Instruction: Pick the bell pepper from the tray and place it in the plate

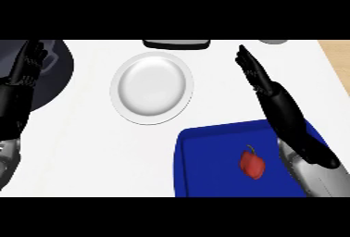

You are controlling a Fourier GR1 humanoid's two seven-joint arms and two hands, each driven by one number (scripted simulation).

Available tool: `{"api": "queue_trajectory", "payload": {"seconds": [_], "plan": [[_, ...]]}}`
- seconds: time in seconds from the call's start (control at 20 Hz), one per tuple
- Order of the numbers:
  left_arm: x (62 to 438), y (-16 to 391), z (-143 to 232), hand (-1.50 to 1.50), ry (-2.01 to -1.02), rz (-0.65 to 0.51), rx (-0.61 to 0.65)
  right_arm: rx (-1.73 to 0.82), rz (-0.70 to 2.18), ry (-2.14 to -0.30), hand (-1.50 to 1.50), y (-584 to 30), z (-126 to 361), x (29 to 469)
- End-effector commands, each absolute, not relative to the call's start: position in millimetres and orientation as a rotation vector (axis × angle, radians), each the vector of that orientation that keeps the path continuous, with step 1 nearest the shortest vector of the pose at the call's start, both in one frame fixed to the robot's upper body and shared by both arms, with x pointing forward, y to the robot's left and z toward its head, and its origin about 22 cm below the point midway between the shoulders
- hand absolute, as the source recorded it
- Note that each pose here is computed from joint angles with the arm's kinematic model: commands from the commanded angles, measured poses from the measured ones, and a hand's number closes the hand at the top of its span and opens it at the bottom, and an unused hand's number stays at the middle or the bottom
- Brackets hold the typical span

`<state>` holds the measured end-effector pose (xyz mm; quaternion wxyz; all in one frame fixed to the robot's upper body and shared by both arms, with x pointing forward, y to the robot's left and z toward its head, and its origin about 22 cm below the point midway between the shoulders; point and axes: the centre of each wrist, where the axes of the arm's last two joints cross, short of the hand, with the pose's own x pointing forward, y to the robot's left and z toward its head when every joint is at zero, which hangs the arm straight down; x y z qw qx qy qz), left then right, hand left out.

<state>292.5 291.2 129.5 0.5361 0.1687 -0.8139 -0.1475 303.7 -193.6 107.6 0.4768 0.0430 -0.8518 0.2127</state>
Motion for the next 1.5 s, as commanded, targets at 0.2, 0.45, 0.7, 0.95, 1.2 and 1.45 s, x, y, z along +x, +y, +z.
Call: {"api": "queue_trajectory", "payload": {"seconds": [0.2, 0.45, 0.7, 0.95, 1.2, 1.45], "plan": [[297, 280, 114, 0.00, -1.836, -0.247, 0.245, -0.040, 0.370, -2.030, 1.50, -105, 89, 307], [289, 281, 98, 0.00, -1.753, -0.227, 0.198, -0.732, 0.531, -1.647, 1.50, -187, 16, 308], [295, 287, 110, 0.00, -1.750, -0.233, 0.151, -0.717, 0.032, -1.805, -1.50, -104, -15, 264], [302, 295, 116, 0.00, -1.746, -0.210, 0.159, -0.744, -0.078, -1.980, -1.50, -81, 2, 247], [294, 287, 108, 0.00, -1.725, -0.208, 0.146, -0.904, 0.064, -1.868, -1.50, -110, 20, 246], [291, 302, 109, 0.00, -1.719, -0.220, 0.182, -0.983, 0.285, -1.527, -1.50, -134, 3, 237]]}}
